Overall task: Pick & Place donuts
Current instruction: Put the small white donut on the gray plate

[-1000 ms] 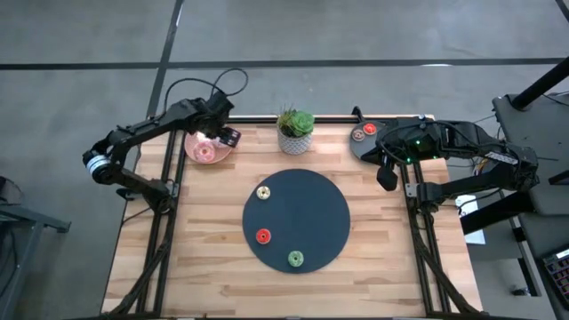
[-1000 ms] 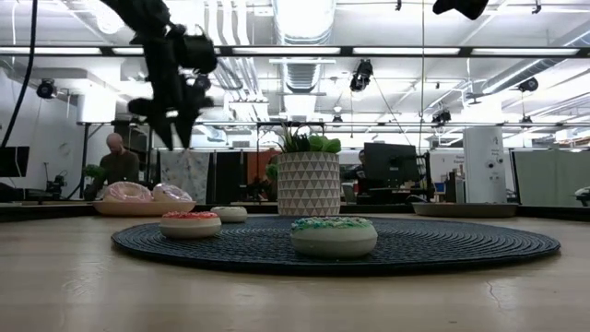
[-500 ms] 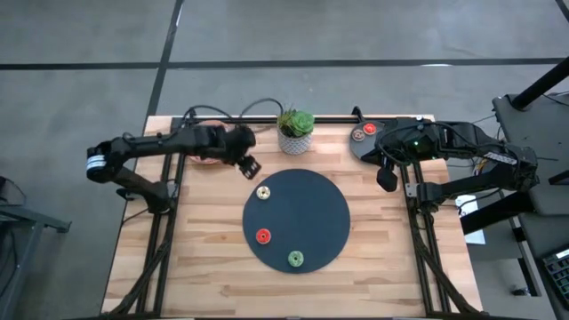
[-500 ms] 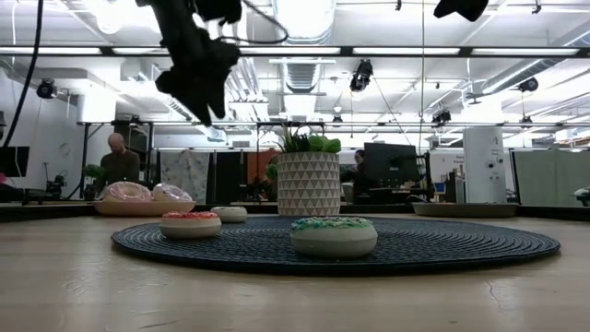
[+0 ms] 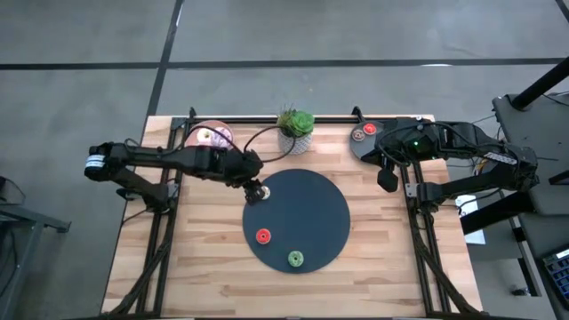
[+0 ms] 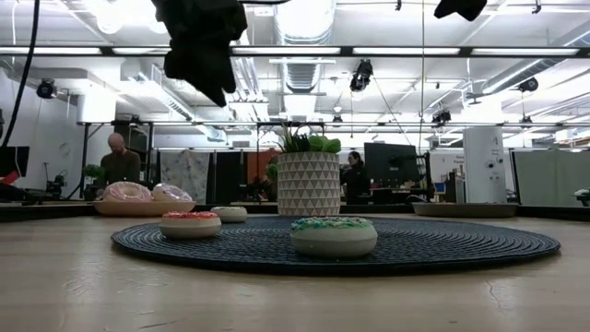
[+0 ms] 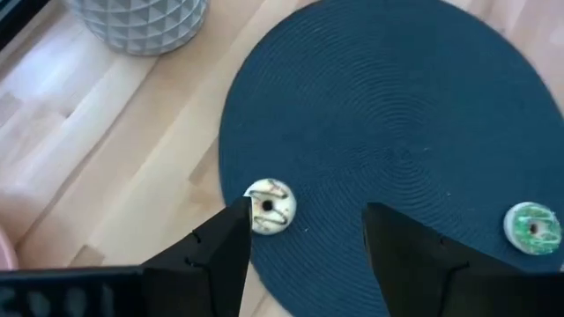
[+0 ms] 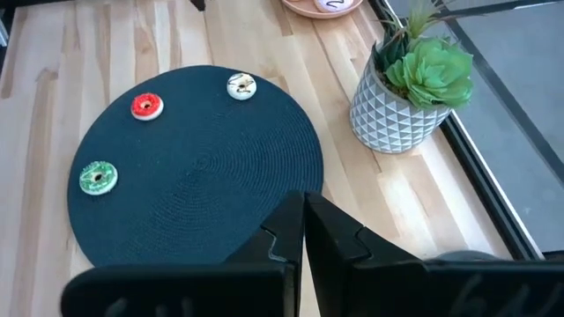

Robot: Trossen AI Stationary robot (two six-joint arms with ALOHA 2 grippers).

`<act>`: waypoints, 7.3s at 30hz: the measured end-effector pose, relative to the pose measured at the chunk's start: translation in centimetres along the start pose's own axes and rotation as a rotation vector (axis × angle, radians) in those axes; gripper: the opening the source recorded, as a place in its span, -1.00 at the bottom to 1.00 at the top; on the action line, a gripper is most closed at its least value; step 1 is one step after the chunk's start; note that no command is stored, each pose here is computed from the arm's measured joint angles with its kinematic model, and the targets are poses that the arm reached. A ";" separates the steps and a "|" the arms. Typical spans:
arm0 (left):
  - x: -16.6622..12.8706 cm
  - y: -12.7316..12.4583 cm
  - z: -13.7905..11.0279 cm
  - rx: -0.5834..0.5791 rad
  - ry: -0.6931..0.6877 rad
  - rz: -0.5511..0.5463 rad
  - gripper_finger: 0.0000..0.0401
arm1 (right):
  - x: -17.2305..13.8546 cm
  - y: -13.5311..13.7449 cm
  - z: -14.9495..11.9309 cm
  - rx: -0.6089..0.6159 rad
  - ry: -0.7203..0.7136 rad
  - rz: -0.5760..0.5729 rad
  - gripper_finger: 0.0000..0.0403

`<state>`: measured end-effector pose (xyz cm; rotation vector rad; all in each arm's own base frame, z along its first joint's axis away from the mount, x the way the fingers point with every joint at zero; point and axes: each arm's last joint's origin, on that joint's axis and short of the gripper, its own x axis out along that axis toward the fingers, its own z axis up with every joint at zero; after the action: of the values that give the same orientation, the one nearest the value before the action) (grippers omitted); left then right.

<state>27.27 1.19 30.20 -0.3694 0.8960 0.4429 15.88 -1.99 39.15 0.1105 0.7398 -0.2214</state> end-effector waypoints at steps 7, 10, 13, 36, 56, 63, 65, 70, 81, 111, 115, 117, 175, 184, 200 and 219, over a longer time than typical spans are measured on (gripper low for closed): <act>0.0 0.0 0.4 -0.008 -0.033 -0.011 -0.06 | 0.0 0.0 -0.3 -0.015 0.027 -0.001 -0.96; 0.0 -0.1 0.4 -0.024 -0.040 -0.015 -0.06 | -0.2 -0.1 -0.8 -0.018 0.063 -0.004 -0.96; 0.0 -0.1 0.5 -0.027 -0.045 -0.018 -0.06 | -0.5 -0.2 -1.4 -0.018 0.068 -0.005 -0.96; 0.0 -0.1 0.5 0.039 -0.050 -0.022 -0.06 | 1.2 -0.4 -7.3 -0.003 -0.109 0.107 -0.96; 0.0 -0.1 0.6 0.027 -0.052 -0.023 -0.06 | 1.9 -0.6 -9.2 -0.004 -0.262 0.107 -0.96; 0.0 -0.3 0.0 0.139 -0.001 -0.053 -0.06 | 2.1 -0.5 -9.0 0.137 -0.259 0.129 -0.96; 0.1 -0.5 -0.3 0.185 -0.008 -0.061 -0.06 | 2.1 -0.5 -9.1 0.137 -0.258 0.131 -0.96; 0.4 -0.3 -1.9 0.212 0.006 -0.068 -0.06 | 2.1 -0.5 -9.1 0.138 -0.257 0.130 -0.96; 0.3 2.0 -6.5 0.128 -0.174 -0.166 -0.06 | 3.2 -0.4 -8.7 0.140 -0.212 0.119 -0.96; 7.3 6.9 -16.8 0.248 -0.460 -0.077 -0.06 | 4.9 -0.3 -8.4 0.270 -0.127 0.084 -0.96; 7.4 6.9 -16.8 0.248 -0.459 -0.075 -0.05 | 5.2 -0.3 -8.3 0.291 -0.115 0.083 -0.96; 7.4 7.0 -16.8 0.249 -0.454 -0.073 -0.01 | 5.3 -0.3 -8.3 0.300 -0.109 0.082 -0.96; 13.9 4.1 -14.3 0.366 -0.375 -0.065 0.17 | 5.9 -0.2 -8.2 0.293 -0.083 0.075 -0.96; 14.0 4.4 -13.9 0.350 -0.381 -0.051 0.17 | 5.9 -0.2 -8.2 0.293 -0.083 0.075 -0.96; 14.0 4.3 -13.4 0.346 -0.386 -0.082 0.17 | 5.9 -0.2 -8.2 0.289 -0.083 0.075 -0.96; 14.6 4.1 -13.1 0.346 -0.373 -0.075 0.16 | 5.9 -0.2 -8.2 0.289 -0.082 0.075 -0.96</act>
<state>24.45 1.47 10.39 0.0001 0.5770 0.2674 14.61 -1.69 29.12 0.4010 0.6170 -0.2587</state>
